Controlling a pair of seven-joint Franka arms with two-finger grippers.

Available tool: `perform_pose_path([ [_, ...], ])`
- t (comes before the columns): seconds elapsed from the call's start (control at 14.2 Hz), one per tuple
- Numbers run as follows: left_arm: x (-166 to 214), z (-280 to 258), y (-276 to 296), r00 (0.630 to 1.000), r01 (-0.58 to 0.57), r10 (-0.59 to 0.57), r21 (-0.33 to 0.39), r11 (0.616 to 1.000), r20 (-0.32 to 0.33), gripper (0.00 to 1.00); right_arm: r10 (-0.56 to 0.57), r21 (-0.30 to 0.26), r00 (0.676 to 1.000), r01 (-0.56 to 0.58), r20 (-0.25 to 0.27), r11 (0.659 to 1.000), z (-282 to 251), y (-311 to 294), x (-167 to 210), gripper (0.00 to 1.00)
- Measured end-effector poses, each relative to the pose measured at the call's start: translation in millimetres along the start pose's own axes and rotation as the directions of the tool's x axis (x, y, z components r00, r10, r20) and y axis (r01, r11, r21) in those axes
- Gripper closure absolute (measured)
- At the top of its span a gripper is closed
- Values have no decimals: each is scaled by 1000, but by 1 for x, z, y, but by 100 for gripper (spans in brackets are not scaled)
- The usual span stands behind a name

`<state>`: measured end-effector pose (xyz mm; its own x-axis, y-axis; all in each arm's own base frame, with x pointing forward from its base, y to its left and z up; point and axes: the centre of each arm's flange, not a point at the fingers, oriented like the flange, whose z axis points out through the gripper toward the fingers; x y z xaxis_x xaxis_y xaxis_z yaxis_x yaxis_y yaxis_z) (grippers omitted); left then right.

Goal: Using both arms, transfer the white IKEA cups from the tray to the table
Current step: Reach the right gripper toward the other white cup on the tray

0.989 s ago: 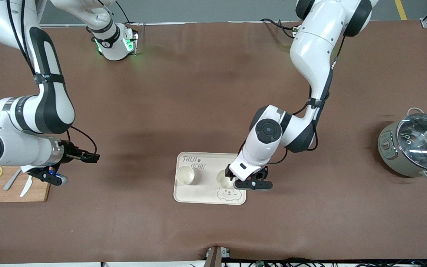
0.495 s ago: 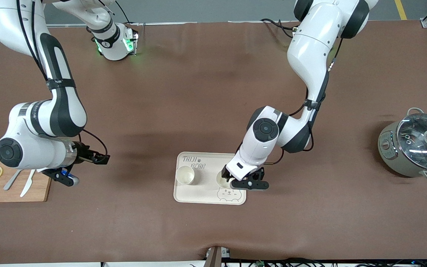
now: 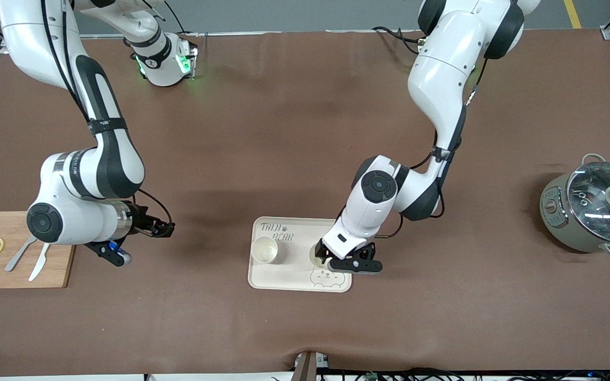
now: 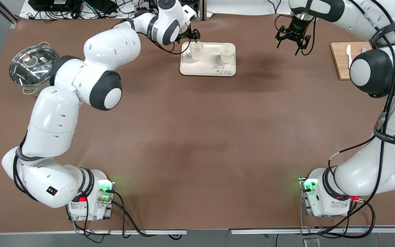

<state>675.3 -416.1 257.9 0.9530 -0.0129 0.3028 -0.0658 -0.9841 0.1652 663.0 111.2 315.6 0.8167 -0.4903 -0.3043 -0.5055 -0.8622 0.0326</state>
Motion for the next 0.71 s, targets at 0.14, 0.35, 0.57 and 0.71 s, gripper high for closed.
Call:
perform_pose_path([
  [0.14, 1, 0, 0, 1000, 0, 0, -3, 1000, -6, 0, 12, -3, 1000, -12, -2, 1000, 2, -10, -8, 0],
  [0.35, -1, 5, -1, 1000, 0, 0, -2, 1000, -8, 0, 56, 11, 998, -56, -31, 998, 3, -31, -21, 0],
  [0.57, -3, 14, -3, 1000, 0, 0, -2, 1000, -9, 0, 111, 37, 991, -109, -68, 993, 5, -56, -38, 0],
  [0.71, -5, 19, -5, 1000, 0, 0, 1, 1000, -6, 0, 137, 38, 988, -135, -71, 990, 7, -64, -44, 0],
])
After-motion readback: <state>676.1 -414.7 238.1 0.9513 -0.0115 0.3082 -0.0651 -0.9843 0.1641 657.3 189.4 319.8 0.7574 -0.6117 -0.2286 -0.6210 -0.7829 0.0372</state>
